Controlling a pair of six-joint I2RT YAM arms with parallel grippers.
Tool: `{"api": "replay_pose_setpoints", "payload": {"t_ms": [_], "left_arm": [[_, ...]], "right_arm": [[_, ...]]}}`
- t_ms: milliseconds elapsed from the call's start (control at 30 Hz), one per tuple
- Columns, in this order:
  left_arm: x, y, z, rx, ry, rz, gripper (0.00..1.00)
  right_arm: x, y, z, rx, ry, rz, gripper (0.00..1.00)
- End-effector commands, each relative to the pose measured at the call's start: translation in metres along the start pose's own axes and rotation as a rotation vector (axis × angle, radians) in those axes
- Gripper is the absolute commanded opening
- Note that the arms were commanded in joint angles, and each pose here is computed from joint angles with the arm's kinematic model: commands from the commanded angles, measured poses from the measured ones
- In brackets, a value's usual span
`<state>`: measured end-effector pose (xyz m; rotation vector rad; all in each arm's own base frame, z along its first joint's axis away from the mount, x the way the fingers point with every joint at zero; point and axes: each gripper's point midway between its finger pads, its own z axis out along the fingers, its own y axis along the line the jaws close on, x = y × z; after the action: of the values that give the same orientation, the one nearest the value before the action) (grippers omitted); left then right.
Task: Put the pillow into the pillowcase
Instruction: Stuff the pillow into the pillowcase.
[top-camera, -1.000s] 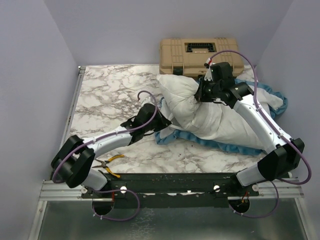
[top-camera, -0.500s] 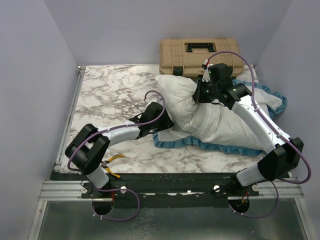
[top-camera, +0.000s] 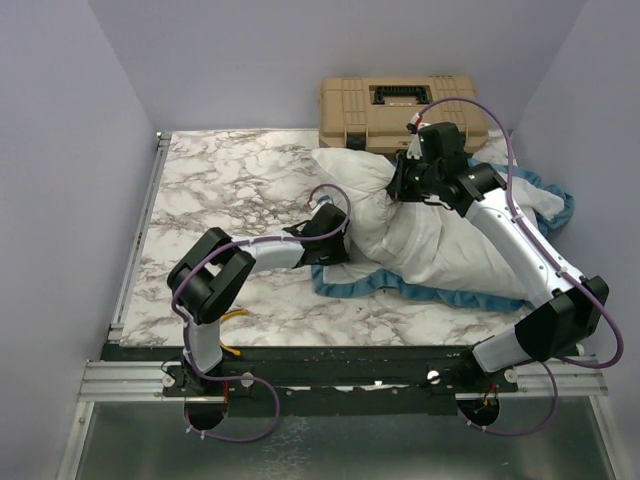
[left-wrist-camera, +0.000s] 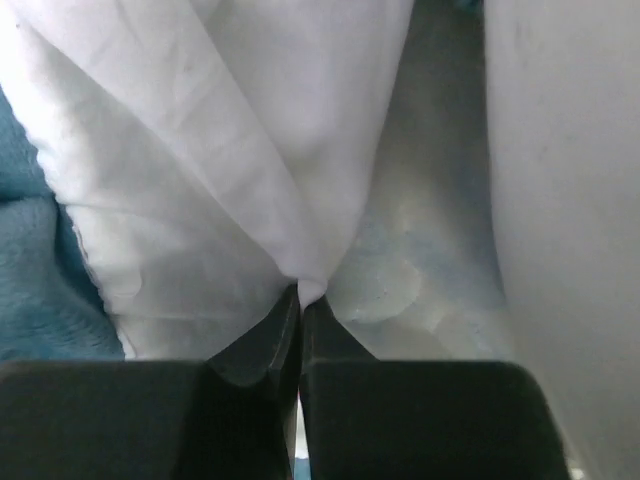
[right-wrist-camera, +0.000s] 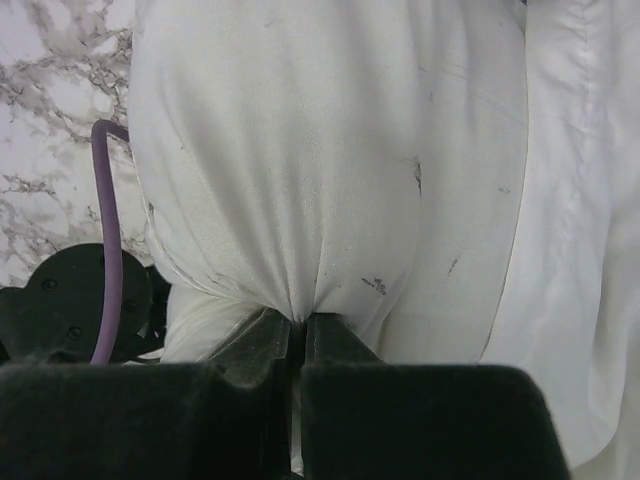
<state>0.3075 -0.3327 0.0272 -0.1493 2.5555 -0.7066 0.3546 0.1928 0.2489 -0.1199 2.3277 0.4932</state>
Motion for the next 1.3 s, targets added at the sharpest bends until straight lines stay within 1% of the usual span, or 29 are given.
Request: {"api": "replay_pose_setpoints", "payload": {"t_ms": [0,100,200,300,433,567,767,867,967,1033,1133,1200,1233,1267], "left_arm": [[0.018,0.018,-0.001,-0.082,0.062,0.022,0.0],[-0.005,0.007,-0.02,-0.066,-0.031,0.032,0.0],[-0.033,-0.01,-0.05,-0.022,-0.144,0.025,0.0],[-0.052,-0.03,-0.082,0.082,-0.22,0.015,0.0],[-0.059,-0.047,-0.113,0.258,-0.257,-0.07,0.0],[-0.048,-0.054,-0.13,0.357,-0.229,-0.108,0.0],[-0.041,-0.047,-0.141,0.371,-0.234,-0.124,0.0],[-0.037,-0.043,-0.143,0.376,-0.23,-0.126,0.0],[-0.031,-0.039,-0.143,0.379,-0.218,-0.14,0.0],[-0.026,-0.037,-0.142,0.383,-0.206,-0.149,0.0],[-0.023,-0.041,-0.142,0.425,-0.193,-0.169,0.0],[-0.021,-0.043,-0.142,0.438,-0.18,-0.172,0.0],[-0.019,-0.042,-0.141,0.435,-0.172,-0.172,0.0],[-0.018,-0.04,-0.138,0.424,-0.168,-0.17,0.0]], "right_arm": [[-0.016,-0.012,-0.003,0.071,-0.038,-0.006,0.0],[-0.011,-0.014,0.001,0.072,-0.014,-0.032,0.0],[0.001,-0.016,0.01,0.073,0.026,-0.05,0.0],[0.016,-0.02,0.022,0.108,0.06,-0.073,0.0],[0.038,-0.013,0.041,0.181,0.095,-0.192,0.0],[0.062,-0.009,0.062,0.278,0.136,-0.305,0.0],[0.093,-0.021,0.085,0.398,0.2,-0.405,0.0],[0.093,-0.031,0.084,0.525,0.176,-0.511,0.0],[0.086,-0.039,0.076,0.651,0.122,-0.61,0.0],[0.08,-0.043,0.068,0.734,0.082,-0.714,0.0],[0.073,-0.056,0.056,0.903,0.037,-0.864,0.0],[0.079,-0.064,0.056,0.944,0.045,-0.883,0.0],[0.086,-0.064,0.061,0.908,0.069,-0.868,0.0],[0.095,-0.061,0.065,0.863,0.089,-0.818,0.0]]}}
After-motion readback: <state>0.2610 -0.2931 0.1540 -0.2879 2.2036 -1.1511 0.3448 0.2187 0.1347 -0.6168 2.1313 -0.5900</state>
